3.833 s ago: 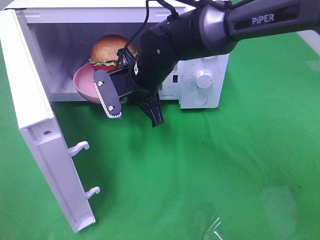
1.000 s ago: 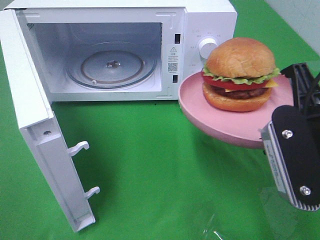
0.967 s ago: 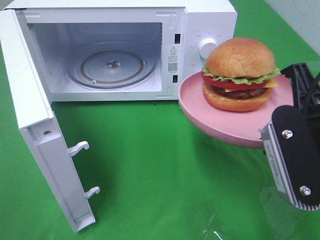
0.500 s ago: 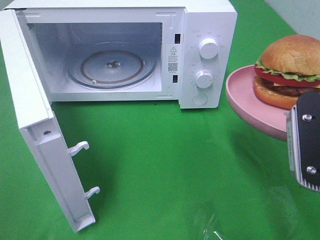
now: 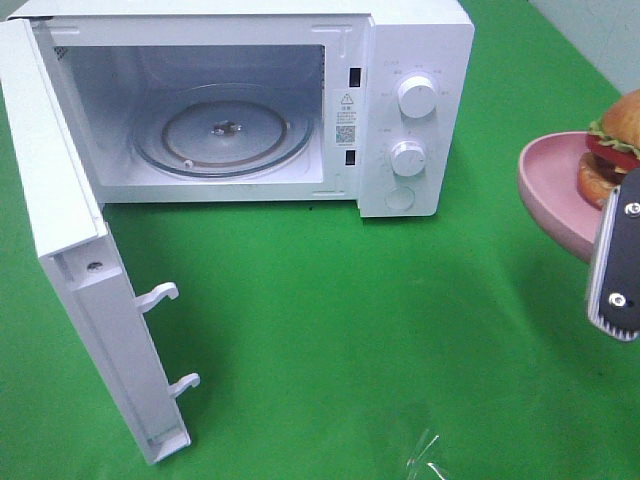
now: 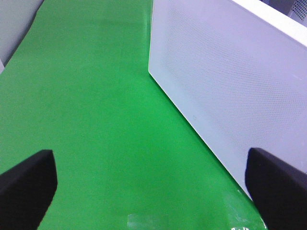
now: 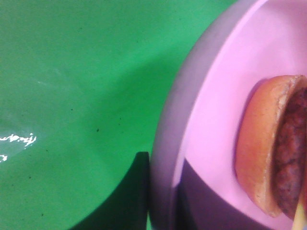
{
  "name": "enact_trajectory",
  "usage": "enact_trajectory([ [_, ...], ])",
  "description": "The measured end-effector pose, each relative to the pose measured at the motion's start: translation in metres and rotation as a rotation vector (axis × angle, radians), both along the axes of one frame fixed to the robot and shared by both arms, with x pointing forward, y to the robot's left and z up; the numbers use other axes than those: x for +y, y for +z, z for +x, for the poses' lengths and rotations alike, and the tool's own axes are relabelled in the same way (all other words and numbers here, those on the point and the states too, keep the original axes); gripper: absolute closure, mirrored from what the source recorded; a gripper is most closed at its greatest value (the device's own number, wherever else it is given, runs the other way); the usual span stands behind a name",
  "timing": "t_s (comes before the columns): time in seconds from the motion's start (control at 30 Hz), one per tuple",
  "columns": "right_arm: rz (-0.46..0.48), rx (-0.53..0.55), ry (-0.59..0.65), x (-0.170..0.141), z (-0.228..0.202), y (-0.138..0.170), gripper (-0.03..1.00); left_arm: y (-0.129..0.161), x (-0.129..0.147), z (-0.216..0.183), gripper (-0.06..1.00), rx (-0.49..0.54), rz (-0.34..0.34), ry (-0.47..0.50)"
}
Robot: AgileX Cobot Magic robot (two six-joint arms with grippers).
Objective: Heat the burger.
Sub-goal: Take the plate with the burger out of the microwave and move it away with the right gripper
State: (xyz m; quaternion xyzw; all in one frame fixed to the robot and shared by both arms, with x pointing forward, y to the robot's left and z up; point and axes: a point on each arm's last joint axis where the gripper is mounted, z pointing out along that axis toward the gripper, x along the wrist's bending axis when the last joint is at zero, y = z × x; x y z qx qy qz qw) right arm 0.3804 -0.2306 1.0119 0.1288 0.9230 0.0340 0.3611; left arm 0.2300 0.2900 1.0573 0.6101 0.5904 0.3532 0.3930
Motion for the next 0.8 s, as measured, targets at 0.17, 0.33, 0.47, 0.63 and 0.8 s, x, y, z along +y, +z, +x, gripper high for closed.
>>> enact_trajectory([
  [0.17,0.023,-0.023,-0.144,-0.007,0.001,0.001,0.85,0.000,0.000,0.000,-0.05,0.000,0.000,0.000],
  [0.33,0.063,-0.047,-0.254,-0.012,0.001,0.002,0.85,0.000,0.000,0.000,-0.05,0.000,0.000,0.000],
  [0.47,0.084,-0.059,-0.306,-0.013,0.002,0.002,0.85,0.000,0.000,0.000,-0.05,0.000,0.000,0.000],
  [0.63,0.065,-0.042,-0.356,-0.012,0.006,-0.004,0.85,0.000,0.000,0.000,-0.05,0.000,0.000,0.000],
  [0.8,0.072,-0.016,-0.435,-0.006,0.012,-0.016,0.85,0.000,0.000,0.000,-0.05,0.000,0.000,0.000],
])
